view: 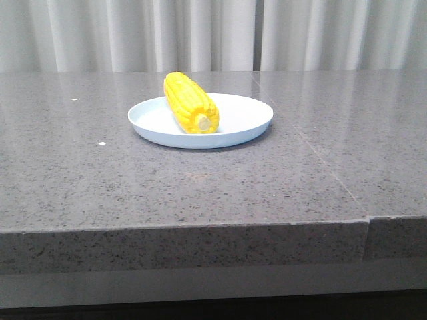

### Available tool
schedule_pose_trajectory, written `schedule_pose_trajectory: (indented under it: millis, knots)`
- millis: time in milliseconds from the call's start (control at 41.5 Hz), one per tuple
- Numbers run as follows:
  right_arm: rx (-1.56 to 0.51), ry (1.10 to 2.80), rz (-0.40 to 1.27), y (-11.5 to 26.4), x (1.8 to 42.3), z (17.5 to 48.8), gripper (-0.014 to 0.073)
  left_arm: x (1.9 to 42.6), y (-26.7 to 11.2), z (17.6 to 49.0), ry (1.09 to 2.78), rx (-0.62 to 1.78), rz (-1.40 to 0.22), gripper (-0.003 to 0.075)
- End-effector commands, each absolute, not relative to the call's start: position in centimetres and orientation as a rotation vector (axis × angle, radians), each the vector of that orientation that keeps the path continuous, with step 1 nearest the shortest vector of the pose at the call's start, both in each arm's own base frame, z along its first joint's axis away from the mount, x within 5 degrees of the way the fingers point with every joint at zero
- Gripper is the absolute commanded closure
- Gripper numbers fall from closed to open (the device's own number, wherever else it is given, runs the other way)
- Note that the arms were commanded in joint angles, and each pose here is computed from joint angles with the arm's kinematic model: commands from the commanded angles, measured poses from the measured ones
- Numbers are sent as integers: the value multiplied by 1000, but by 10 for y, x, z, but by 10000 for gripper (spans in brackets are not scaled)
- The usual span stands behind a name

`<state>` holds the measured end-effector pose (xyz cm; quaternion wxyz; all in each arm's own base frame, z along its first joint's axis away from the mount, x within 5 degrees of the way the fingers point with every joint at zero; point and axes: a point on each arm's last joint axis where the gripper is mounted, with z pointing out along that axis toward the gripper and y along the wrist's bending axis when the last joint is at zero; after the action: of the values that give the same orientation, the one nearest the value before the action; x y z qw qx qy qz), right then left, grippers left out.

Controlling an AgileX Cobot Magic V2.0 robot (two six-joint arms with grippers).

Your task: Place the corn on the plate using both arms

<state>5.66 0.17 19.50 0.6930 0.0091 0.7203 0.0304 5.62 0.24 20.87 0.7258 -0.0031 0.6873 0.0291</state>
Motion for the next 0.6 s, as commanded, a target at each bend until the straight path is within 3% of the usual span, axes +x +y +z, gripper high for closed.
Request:
schedule_pose_trajectory:
  millis: [0, 578]
  knots:
    - [31, 1471, 76, 1, 55, 211, 662, 54, 3, 217, 1408, -23, 61, 741]
    - [63, 1376, 120, 1, 53, 219, 662, 54, 3, 217, 1408, -23, 61, 740]
